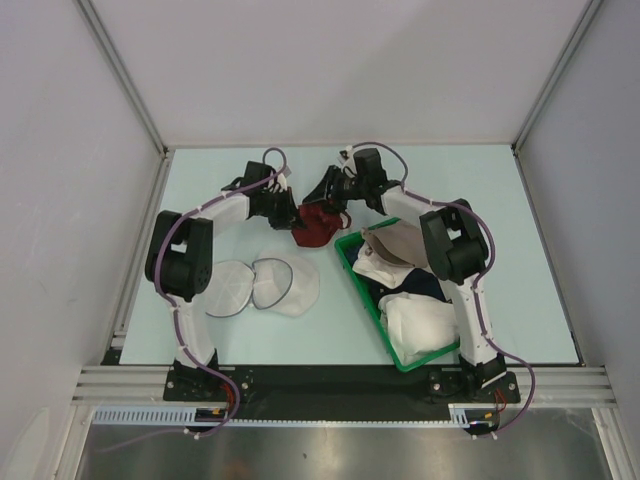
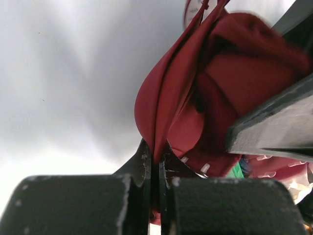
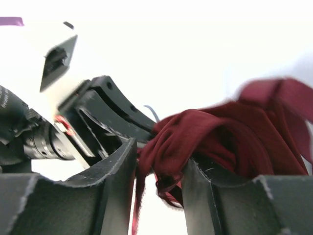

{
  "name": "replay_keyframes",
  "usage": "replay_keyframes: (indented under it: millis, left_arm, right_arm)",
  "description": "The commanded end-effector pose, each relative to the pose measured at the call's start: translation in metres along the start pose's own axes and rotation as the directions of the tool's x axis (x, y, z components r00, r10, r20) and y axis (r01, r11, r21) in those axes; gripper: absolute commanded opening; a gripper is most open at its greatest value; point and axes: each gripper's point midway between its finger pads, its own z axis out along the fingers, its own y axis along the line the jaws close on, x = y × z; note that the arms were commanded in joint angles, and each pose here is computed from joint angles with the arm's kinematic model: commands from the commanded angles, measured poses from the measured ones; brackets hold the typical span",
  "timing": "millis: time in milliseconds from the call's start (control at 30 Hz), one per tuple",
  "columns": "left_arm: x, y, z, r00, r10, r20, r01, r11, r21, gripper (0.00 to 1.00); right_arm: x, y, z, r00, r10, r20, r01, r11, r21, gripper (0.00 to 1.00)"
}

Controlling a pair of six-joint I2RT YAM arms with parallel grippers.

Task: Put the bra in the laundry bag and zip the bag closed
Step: Adjust the bra at the center of the board.

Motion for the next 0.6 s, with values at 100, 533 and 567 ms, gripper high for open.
replay_keyframes:
  millis: [100,533,567]
  left_arm:
    - [-0.004,-0.007,-0.003,1.000,0.006,0.014,-0.006,1.000,0.013,0.12]
    - [-0.003,0.003,-0.019,1.000,0.003,0.019,-0.003,1.000,-0.020,0.64]
    - [-0.002,0.004,-0.023,1.000,-0.001,0.019,0.002,1.000,-0.029,0.65]
  right_arm:
    - [-0.003,-0.009,0.010,0.999,-0.047,-0.005,0.048,0.996,0.080,0.45]
    - [0.022,-0.020,0.003,0.994,-0.086,-0.067,0.093,0.988,0.122,0.46]
    - [0.021,-0.020,0.001,0.994,-0.089,-0.062,0.097,0.987,0.125,0.46]
